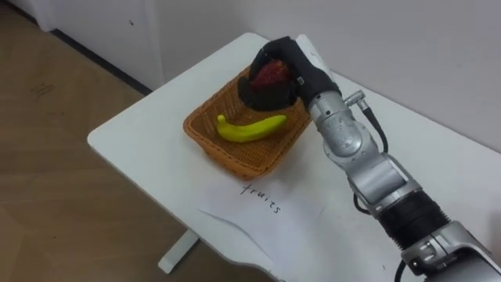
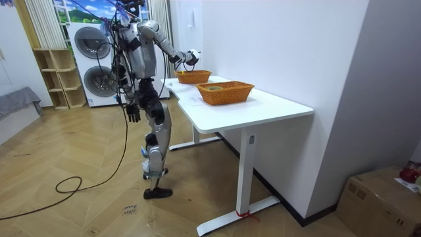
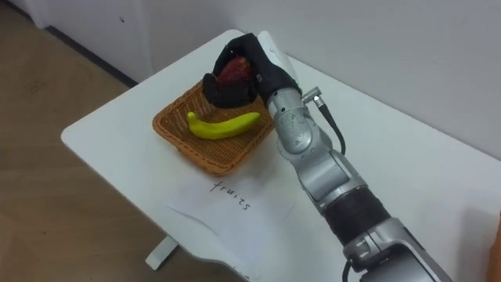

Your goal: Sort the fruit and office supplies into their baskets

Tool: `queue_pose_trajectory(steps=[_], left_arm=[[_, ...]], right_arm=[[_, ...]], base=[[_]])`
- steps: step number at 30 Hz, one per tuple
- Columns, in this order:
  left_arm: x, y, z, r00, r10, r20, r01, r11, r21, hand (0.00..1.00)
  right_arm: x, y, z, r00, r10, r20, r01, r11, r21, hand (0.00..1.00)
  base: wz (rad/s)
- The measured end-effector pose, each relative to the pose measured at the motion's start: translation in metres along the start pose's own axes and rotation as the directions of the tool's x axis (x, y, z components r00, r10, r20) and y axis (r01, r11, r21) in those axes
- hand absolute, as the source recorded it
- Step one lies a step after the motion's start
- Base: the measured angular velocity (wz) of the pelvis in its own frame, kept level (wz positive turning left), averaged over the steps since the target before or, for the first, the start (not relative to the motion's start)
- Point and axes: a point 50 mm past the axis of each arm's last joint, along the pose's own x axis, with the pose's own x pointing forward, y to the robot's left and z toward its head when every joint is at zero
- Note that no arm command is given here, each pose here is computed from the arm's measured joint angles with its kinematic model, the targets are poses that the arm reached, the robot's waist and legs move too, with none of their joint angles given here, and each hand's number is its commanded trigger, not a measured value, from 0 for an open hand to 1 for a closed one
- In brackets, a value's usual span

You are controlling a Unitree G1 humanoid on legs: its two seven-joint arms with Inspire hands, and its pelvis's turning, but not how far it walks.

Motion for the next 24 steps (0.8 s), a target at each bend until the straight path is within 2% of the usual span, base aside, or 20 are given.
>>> queue_pose_trajectory(steps=[11, 24], left_arm=[[0.001, 0.005, -0.003, 1.0, -0.009, -0.006, 0.009, 1.0, 0.013, 0.0], [0.001, 0.008, -0.004, 1.0, -0.005, -0.001, 0.005, 0.996, 0.093, 0.0]], right_arm=[[0.0, 0.002, -0.003, 1.0, 0.022, -0.021, -0.022, 1.0, -0.01, 1.0], [-0.001, 0.003, -0.013, 0.997, 0.044, -0.064, -0.045, 0.999, -0.015, 1.0]], base=[[0.0], [0.0]])
